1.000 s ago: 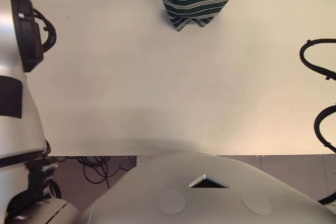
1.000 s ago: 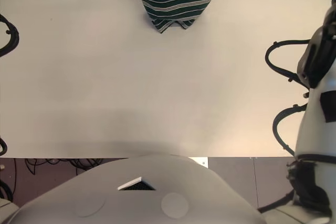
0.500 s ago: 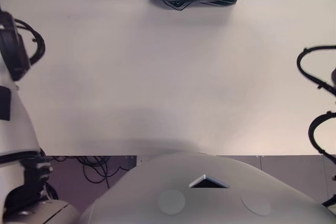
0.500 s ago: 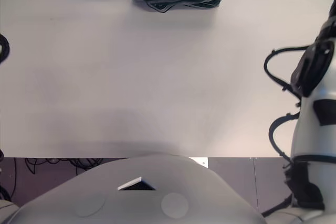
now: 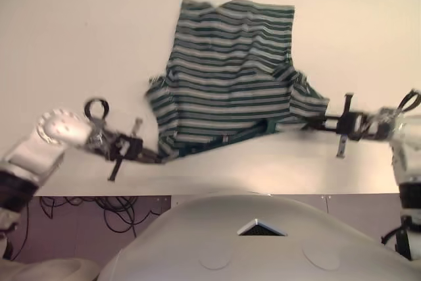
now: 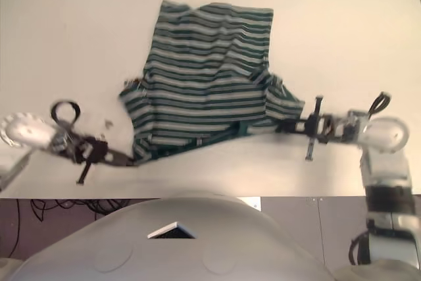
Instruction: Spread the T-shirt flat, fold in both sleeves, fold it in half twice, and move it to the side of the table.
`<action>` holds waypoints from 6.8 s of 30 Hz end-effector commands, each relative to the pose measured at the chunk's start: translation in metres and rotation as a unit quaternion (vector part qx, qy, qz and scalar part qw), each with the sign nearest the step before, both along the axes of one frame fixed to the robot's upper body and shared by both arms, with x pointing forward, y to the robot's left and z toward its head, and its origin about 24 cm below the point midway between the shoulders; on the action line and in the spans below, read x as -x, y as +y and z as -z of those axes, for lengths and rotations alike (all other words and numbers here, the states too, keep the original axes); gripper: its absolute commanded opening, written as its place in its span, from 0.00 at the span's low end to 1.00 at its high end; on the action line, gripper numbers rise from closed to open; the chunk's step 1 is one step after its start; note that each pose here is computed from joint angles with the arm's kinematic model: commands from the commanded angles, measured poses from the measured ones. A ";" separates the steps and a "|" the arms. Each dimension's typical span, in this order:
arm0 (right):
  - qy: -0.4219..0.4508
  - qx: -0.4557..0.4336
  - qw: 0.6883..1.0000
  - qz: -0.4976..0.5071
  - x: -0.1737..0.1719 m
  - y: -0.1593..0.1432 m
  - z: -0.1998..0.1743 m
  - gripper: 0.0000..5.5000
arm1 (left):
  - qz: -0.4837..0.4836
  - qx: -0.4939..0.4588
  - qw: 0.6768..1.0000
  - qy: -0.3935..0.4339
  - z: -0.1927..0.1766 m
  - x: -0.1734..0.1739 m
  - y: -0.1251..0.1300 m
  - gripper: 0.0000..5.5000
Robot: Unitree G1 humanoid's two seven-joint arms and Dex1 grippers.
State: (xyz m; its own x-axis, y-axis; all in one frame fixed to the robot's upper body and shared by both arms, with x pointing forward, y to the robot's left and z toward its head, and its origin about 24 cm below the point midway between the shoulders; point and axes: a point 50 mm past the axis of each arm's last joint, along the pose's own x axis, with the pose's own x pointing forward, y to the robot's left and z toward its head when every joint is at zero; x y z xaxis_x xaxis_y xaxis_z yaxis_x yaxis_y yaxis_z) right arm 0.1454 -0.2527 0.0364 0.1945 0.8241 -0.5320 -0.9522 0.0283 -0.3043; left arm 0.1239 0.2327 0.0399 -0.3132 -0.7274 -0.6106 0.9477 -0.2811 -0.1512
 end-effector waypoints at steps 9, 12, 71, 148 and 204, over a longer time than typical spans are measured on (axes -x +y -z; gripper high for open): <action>0.069 0.002 0.998 0.010 0.055 0.016 0.002 0.10 | -0.016 -0.119 0.993 -0.019 0.018 0.032 0.010 0.04; 0.127 -0.022 0.991 0.024 0.061 0.017 -0.010 0.19 | -0.037 -0.102 0.993 0.035 0.008 0.039 0.009 0.10; 0.069 -0.078 0.986 0.131 0.026 -0.010 -0.029 0.43 | -0.427 0.207 0.845 0.244 -0.015 -0.036 0.036 0.00; 0.405 -0.159 0.879 0.196 -0.008 0.116 -0.010 0.05 | 0.116 0.082 0.949 -0.282 0.012 0.023 -0.003 0.35; 0.024 -0.048 0.997 -0.057 0.076 0.048 0.011 0.04 | 0.082 0.079 0.985 -0.133 0.045 0.063 0.003 0.00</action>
State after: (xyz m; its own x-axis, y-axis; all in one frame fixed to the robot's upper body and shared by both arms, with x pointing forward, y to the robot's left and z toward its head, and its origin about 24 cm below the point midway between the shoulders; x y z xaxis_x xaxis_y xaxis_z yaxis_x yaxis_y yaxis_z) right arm 0.0717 -0.2021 0.0214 0.0932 0.8863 -0.4537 -0.9380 -0.0747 -0.3386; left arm 0.1017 0.2311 0.0219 -0.1041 -0.8668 -0.4877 0.8029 -0.3627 0.4732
